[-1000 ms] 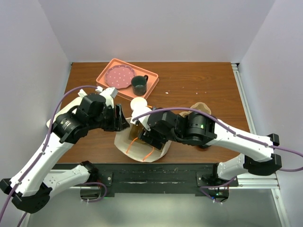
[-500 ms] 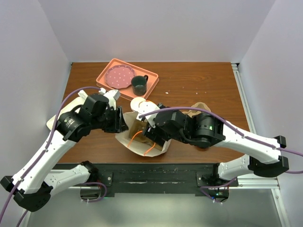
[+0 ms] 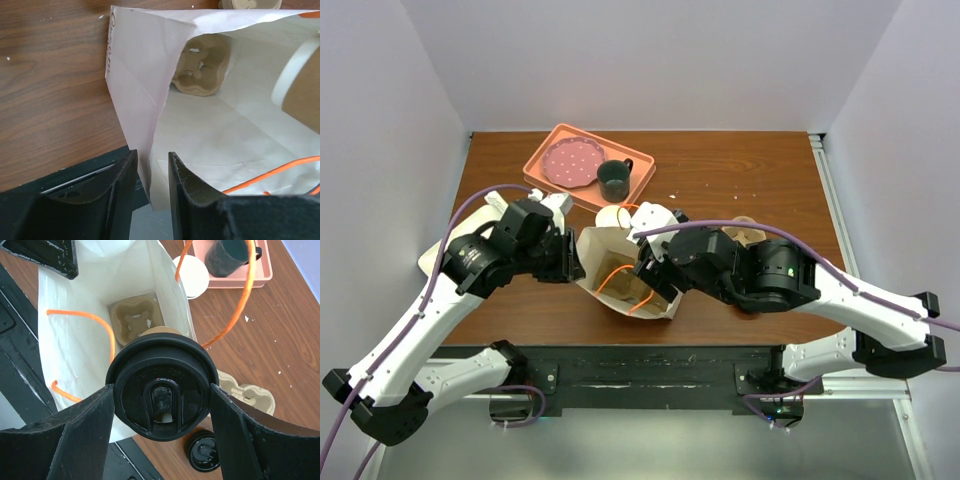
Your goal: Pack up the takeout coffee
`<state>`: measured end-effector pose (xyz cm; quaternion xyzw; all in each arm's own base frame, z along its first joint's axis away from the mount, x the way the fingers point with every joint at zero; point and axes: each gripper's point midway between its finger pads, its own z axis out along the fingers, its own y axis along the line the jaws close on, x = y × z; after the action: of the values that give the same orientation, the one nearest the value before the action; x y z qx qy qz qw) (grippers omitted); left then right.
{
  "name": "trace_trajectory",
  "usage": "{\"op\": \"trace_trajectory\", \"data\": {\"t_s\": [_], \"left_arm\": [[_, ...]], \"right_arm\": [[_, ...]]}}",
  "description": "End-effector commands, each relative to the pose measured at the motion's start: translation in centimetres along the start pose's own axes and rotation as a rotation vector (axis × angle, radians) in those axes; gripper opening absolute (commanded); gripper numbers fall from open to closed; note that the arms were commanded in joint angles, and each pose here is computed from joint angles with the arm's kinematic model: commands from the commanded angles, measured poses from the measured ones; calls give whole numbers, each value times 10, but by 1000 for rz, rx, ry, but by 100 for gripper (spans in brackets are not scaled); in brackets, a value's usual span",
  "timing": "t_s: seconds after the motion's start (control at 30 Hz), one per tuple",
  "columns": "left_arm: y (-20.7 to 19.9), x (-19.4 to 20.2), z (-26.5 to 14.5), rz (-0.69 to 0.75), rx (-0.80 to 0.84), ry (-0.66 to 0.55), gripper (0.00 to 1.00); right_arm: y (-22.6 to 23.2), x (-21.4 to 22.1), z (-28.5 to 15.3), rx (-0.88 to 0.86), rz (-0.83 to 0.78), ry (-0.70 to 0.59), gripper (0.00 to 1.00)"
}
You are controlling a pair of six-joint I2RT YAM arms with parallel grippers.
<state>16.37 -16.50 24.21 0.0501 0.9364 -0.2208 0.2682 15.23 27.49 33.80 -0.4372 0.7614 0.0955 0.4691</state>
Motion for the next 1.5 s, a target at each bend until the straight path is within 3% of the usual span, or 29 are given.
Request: {"op": "trace_trajectory", "data": {"t_s": [0.0,0.3,0.47,0.6,0.7,0.87,0.97,1.17,1.33,1.47], "left_arm": [[5,-1,-4,-8,-32,-9,35],[5,1,-3,-29,-33,3,34],[-8,-7,-9,-25,27,-30,34],[-28,-28,-30,-30,100,-96,51],[-21,-36,-33,-29,36,-101,56],[-2,-37,-21,-16,-80,-86,56],[2,-54,-26,-10,-121,-154,56],[-2,-74,-33,1,-153,-179,56],[1,-56,-25,20,-120,-144,55],[1,-40,-15,34,-77,-111,48]], "right_arm": [[-9,-11,-10,18,46,-65,31],[-5,-8,-13,-10,54,-74,31],[2,3,-2,-19,17,-16,30],[7,3,6,-32,-18,-31,30],[9,6,13,-35,-90,-10,29],[13,8,17,-57,-146,2,28],[21,15,17,-110,-178,21,28],[25,22,13,-143,-195,33,27],[31,27,15,-173,-196,60,27],[34,28,16,-185,-191,70,27]]}}
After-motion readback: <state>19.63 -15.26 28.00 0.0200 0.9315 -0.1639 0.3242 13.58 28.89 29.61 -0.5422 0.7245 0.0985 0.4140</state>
